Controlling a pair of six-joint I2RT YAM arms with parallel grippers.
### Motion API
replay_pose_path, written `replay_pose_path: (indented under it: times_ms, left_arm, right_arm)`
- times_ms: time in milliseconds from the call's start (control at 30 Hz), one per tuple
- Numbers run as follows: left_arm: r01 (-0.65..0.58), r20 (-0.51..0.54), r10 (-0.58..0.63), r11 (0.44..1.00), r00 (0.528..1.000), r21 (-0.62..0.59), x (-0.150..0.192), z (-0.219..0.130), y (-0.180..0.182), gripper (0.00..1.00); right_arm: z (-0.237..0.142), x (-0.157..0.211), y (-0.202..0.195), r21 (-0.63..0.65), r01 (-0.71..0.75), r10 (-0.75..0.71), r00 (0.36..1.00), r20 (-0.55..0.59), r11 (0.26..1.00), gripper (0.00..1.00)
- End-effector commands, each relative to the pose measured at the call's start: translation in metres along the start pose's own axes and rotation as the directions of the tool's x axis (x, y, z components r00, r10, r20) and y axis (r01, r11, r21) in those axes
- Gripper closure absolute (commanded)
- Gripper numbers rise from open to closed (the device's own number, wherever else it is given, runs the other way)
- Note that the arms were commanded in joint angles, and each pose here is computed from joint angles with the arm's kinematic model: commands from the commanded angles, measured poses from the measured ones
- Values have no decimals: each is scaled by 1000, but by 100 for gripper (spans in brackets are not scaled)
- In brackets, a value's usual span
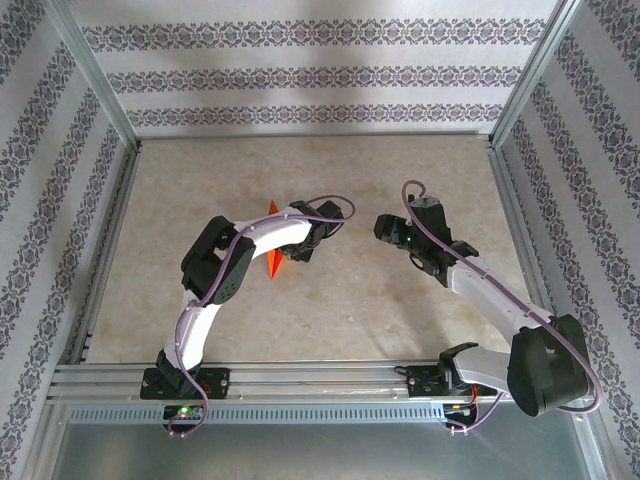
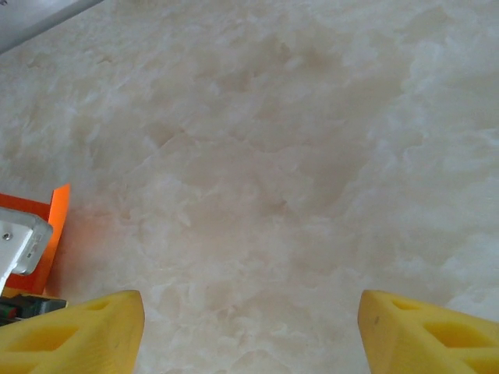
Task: Fold a paper plane with a square sheet of paper (pick it up from the middle)
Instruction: Turn over the paper at the center of the table.
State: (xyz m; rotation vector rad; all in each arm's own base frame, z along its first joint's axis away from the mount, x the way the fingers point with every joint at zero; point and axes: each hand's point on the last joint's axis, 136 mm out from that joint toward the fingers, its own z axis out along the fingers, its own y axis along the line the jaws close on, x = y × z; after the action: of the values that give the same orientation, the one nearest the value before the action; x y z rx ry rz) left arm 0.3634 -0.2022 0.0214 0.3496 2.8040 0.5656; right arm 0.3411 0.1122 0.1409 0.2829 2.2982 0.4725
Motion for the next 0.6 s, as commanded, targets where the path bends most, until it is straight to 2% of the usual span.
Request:
replay_pose_path:
  times_ms: [0,233,333,433,567]
  left_arm:
    - [49,-9,-49,978,999,202,5,-34,-40,66]
    - [128,-17,-135,889,991,440,4,-73,-76,60]
    - [145,-18,-155,872,988,468,5,-75,-81,58]
    - [141,-46,-135,883,990,448,12,-65,-84,59]
    - [114,-30,-113,885,993,451,11,-68,-90,62]
  right_arm:
    - [2,1,-4,-2,-45,45,999,4,999,27]
    - [2,0,-12,4,-92,92,996,14,996,27]
    - [1,-1,-15,-3,-115,115,993,21,993,27]
    - [1,0,-16,-9,-126,126,992,17,992,27]
    - [0,1,-17,-11,-135,135,991,14,991,27]
